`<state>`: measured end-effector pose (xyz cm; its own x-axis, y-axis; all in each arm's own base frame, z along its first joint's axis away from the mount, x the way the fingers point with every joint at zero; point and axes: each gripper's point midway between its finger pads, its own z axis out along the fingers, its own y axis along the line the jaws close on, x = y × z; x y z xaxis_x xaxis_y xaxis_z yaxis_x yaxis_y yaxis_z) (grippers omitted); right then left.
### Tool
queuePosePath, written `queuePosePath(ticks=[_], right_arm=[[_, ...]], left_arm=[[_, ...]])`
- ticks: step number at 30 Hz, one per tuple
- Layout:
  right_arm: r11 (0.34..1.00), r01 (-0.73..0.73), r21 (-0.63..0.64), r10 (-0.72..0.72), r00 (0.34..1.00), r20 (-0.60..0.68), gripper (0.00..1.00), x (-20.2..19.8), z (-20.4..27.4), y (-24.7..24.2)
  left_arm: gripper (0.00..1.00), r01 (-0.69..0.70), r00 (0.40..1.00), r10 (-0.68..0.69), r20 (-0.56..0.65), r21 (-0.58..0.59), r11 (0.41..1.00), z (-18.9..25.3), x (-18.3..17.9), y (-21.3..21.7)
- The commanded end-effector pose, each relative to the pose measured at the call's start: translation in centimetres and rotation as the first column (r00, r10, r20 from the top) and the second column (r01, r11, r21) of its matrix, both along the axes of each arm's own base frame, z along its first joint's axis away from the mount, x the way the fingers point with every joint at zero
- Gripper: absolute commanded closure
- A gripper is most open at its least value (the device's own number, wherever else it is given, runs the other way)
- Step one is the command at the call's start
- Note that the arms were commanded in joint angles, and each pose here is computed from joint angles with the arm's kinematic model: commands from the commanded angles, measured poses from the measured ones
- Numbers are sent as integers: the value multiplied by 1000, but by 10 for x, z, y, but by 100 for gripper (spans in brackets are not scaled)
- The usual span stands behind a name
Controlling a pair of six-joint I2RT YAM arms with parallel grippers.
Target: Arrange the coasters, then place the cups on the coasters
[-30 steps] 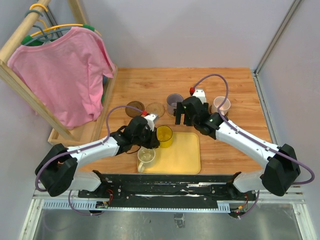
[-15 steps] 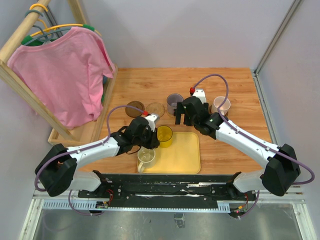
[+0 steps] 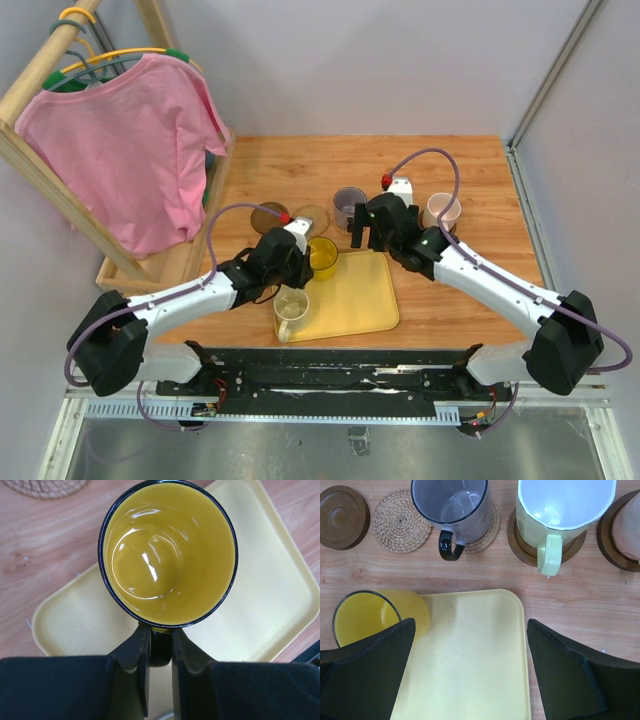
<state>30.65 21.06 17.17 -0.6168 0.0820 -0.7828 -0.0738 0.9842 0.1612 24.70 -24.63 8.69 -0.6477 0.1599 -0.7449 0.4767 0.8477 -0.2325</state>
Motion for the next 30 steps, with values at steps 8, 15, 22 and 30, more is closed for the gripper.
queuePosePath(ticks=[8, 15, 22, 30], right_arm=[[991, 71, -110, -76, 996, -36, 16, -17, -36, -36], [990, 46, -136, -68, 984, -165, 36, -39, -86, -45], [987, 52, -155, -85, 973, -215, 51, -50, -109, -52], [990, 37, -140, -76, 955, -285, 61, -59, -133, -53]], left_arm=[[99, -79, 967, 118, 227, -172, 982, 95, 37, -8], [99, -185, 950, 213, 229, -135, 973, 92, 64, -6], [99, -289, 933, 314, 177, -154, 945, 84, 100, 14], [100, -360, 907, 387, 167, -172, 917, 87, 128, 26]])
